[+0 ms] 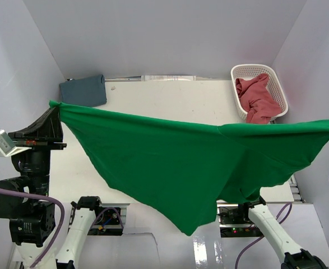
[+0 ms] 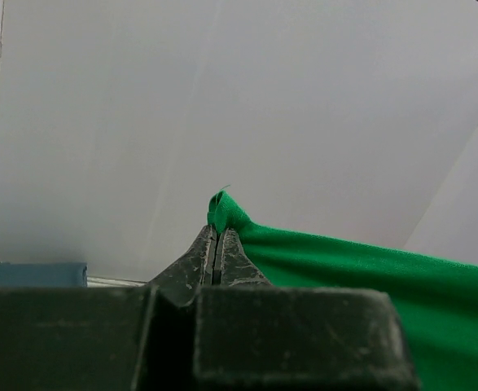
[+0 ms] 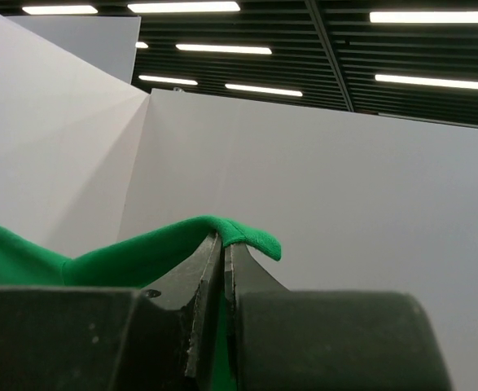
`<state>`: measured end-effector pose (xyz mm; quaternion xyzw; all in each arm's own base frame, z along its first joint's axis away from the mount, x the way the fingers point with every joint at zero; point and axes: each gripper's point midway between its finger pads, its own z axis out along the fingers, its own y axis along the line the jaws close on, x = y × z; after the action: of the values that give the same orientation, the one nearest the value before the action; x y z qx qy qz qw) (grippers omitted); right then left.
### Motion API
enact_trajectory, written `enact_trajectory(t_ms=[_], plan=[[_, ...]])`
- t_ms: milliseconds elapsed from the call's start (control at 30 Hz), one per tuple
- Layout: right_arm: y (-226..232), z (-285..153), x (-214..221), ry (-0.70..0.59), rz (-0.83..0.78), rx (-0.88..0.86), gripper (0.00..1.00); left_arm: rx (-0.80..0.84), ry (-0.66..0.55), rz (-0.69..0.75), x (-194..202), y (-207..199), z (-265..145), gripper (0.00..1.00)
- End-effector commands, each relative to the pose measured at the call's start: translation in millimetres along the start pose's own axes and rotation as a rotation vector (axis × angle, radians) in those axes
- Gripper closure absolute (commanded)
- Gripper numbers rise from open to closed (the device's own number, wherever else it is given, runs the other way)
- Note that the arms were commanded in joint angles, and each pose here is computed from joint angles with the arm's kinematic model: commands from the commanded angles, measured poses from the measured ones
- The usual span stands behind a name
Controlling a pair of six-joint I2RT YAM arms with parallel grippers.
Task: Fold and stack the t-shirts
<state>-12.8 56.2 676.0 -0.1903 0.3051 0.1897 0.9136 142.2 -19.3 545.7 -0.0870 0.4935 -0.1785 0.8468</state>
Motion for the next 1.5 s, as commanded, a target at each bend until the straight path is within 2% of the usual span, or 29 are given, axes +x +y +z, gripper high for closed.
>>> enact_trajectory(t_ms=[0,233,367,767,1033,1167,1467], plan=[[-6,11,-18,-0.073,-0.01,0.022,0.92,-0.067,0.0,0.003,6,14,-5,1.0],[-3,27,-3,-0.059,0.014,-0.016,0.92,-0.123,0.064,-0.012,44,34,-17,1.0],[-1,34,7,-0.046,0.039,-0.029,0.92,-0.135,0.069,-0.029,53,38,-25,1.0],[10,32,15,-0.005,0.101,-0.055,0.92,-0.142,0.06,-0.03,42,37,-37,1.0],[22,19,48,0.099,0.233,-0.074,0.92,-0.117,0.09,-0.073,46,30,-47,1.0],[25,19,87,0.184,0.315,-0.087,0.92,-0.111,0.104,-0.073,48,29,-45,1.0],[37,20,122,0.22,0.417,-0.147,0.92,-0.091,0.159,-0.107,66,26,-44,1.0]])
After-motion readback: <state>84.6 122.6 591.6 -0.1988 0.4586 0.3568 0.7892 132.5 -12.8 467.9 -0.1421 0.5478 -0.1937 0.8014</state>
